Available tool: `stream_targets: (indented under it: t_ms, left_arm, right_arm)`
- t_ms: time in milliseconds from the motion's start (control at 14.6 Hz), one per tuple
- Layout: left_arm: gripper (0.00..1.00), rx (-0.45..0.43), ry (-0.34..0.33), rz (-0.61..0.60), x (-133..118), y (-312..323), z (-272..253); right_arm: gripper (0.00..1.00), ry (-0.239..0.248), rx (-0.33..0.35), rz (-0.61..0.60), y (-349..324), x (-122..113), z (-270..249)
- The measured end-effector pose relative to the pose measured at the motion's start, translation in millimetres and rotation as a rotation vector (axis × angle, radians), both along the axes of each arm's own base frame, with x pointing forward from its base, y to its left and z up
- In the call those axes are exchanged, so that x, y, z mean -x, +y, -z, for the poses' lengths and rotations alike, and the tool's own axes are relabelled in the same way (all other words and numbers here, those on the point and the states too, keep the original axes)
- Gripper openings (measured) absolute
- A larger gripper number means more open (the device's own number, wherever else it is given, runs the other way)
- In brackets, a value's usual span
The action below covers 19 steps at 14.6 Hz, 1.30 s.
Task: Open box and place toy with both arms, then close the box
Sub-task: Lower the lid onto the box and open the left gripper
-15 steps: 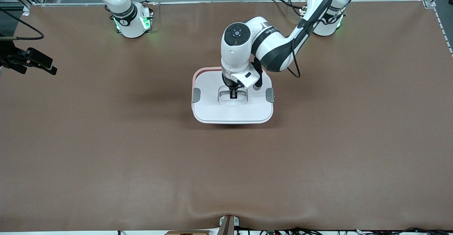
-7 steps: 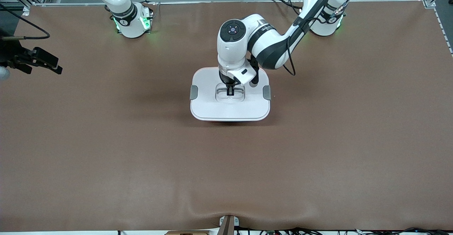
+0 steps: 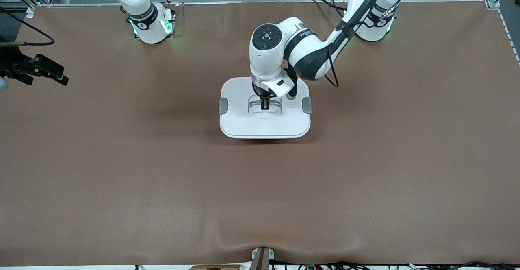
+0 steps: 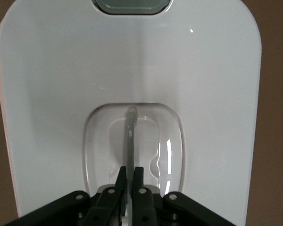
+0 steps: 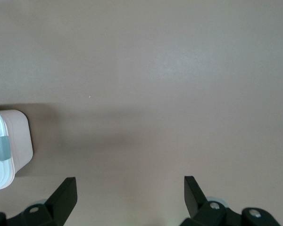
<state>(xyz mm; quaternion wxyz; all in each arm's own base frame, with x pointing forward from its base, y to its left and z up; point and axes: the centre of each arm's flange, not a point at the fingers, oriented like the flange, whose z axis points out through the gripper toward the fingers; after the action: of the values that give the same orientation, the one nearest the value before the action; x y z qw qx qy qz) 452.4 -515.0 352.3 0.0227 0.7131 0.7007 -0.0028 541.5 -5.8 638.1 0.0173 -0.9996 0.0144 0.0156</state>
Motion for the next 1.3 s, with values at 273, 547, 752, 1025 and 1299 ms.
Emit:
stream_targets:
  t_ms: [273,547,752,1025,1299]
  left_arm:
    - [0.07,0.002,-0.001,-0.021,3.0,-1.6,-3.9]
    - [0.07,-0.003,0.003,-0.020,7.3,-3.3,-1.8]
    - [0.07,-0.005,0.005,-0.020,8.2,-2.9,0.2]
    - [0.07,-0.008,0.008,-0.017,10.3,-3.5,1.9]
    - [0.07,-0.010,0.009,-0.014,12.3,-4.2,3.5]
  right_arm:
    - [1.00,0.002,0.001,-0.001,-0.4,0.2,0.3]
    - [1.00,0.014,0.001,-0.003,0.0,1.5,1.4]
    - [1.00,0.014,0.001,-0.003,-0.2,1.5,1.5]
    - [1.00,0.014,0.001,-0.003,-0.2,1.5,1.5]
    - [1.00,0.012,0.001,-0.003,-0.2,1.3,1.3]
